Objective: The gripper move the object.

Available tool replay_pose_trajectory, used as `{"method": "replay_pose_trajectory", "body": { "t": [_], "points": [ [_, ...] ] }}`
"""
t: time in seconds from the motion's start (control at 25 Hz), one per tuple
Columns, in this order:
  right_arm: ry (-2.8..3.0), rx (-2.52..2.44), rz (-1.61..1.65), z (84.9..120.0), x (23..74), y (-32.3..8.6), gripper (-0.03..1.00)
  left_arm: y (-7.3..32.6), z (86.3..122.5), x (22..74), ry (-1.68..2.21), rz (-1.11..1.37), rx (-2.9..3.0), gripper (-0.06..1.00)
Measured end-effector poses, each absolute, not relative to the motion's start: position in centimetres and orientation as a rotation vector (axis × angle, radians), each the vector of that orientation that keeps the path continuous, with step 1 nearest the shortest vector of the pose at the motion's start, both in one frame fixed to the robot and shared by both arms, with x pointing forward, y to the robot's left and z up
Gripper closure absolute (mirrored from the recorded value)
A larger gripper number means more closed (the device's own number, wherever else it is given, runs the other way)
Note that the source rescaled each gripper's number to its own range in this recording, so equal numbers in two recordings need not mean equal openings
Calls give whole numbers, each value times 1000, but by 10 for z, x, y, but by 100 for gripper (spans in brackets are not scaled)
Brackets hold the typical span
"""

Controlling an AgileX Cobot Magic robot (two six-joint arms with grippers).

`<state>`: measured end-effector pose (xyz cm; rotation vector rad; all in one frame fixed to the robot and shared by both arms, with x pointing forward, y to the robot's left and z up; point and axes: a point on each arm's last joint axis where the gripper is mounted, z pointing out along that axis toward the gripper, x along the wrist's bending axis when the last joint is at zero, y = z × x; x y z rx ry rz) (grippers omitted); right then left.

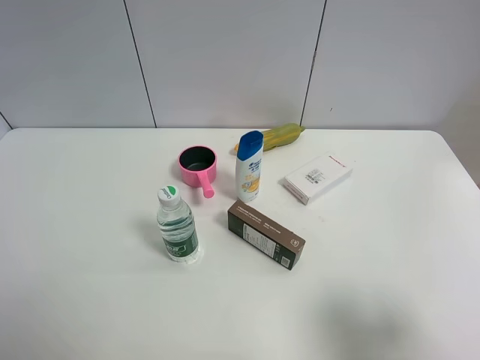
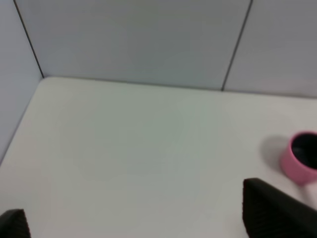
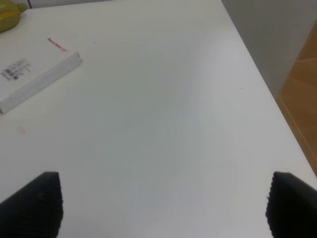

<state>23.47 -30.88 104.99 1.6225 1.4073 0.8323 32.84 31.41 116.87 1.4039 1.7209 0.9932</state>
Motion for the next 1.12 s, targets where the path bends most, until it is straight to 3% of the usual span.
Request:
{"method": "replay_pose_trajectory", "body": {
  "t": [0.44, 1.12],
  "points": [
    [1407, 1623, 832, 1050, 235, -309, -3, 308, 1107, 253, 1594, 1083, 1452, 20],
    [1407, 1623, 832, 1050, 235, -309, -3, 302, 1057, 254, 1690, 904, 1565, 20]
  ]
}}
